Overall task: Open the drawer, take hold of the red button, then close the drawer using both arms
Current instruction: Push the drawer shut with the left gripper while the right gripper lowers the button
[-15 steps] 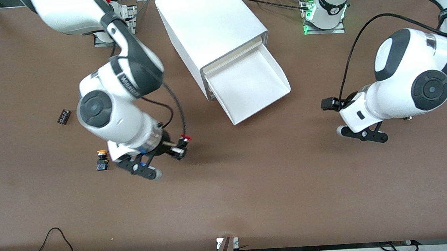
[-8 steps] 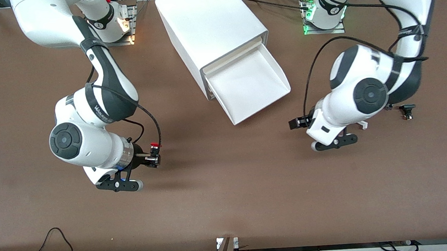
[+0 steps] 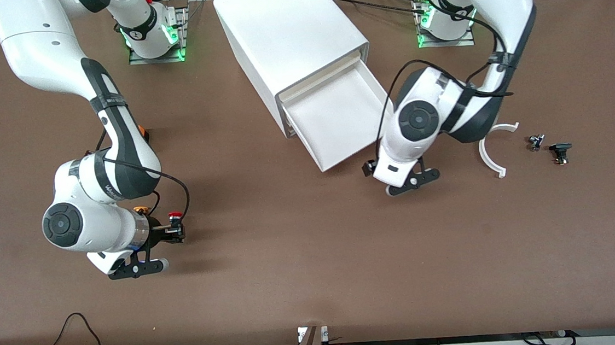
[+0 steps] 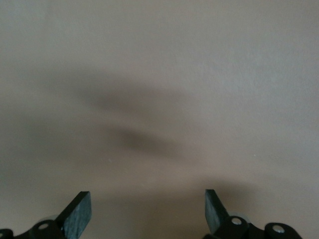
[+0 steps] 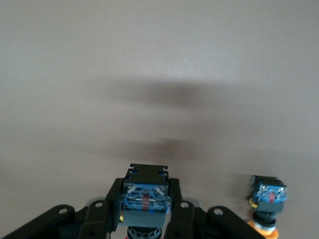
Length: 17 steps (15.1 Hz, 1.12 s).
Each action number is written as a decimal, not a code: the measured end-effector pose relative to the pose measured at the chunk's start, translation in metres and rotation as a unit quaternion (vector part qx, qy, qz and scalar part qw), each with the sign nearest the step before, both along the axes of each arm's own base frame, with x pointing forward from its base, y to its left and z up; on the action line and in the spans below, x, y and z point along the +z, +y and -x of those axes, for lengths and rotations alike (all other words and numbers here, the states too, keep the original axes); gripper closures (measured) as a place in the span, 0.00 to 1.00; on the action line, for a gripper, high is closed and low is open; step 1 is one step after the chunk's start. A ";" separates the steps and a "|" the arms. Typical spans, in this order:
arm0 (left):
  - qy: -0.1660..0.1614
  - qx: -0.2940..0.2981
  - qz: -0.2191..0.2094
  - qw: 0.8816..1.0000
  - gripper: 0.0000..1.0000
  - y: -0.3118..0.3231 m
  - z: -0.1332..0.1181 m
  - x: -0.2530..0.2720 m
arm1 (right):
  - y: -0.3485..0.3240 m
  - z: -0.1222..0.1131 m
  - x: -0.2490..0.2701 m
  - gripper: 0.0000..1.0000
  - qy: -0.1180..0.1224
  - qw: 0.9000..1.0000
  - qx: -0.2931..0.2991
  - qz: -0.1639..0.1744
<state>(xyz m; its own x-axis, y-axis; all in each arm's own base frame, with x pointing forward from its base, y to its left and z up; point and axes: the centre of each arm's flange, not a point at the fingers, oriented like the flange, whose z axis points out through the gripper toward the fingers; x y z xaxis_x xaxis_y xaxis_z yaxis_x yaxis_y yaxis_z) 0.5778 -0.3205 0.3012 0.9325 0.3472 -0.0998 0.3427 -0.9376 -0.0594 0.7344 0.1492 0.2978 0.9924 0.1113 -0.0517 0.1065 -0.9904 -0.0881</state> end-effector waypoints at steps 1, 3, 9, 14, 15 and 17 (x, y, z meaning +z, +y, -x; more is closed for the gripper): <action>-0.001 0.010 -0.001 1.000 0.00 -0.008 0.007 -0.006 | -0.006 0.001 -0.011 0.59 -0.002 1.000 0.006 0.004; 0.003 0.020 -0.006 1.000 0.00 -0.021 0.021 -0.015 | -0.018 0.005 -0.031 0.59 -0.005 1.000 0.014 0.013; 0.026 -0.007 -0.008 1.000 0.00 -0.062 0.074 -0.023 | -0.036 0.019 -0.077 0.59 0.001 1.000 0.013 0.017; 0.052 -0.018 0.005 0.998 0.00 -0.087 0.111 -0.022 | -0.046 0.029 -0.097 0.59 0.015 1.000 0.014 0.024; 0.062 -0.016 0.011 0.998 0.00 -0.091 0.117 -0.023 | -0.048 0.029 -0.098 0.59 0.015 0.999 0.014 0.024; 0.081 -0.008 0.024 0.996 0.00 -0.097 0.126 -0.024 | -0.049 0.029 -0.100 0.59 0.013 1.000 0.015 0.024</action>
<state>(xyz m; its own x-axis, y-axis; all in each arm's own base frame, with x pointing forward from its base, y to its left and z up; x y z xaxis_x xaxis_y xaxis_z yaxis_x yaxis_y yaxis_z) 0.4518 -0.4172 0.2774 0.9085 0.3234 -0.2647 0.3170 -0.9460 -0.0678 0.7050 0.0998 0.1982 0.9868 0.1386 -0.0833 0.1354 -0.9898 -0.0440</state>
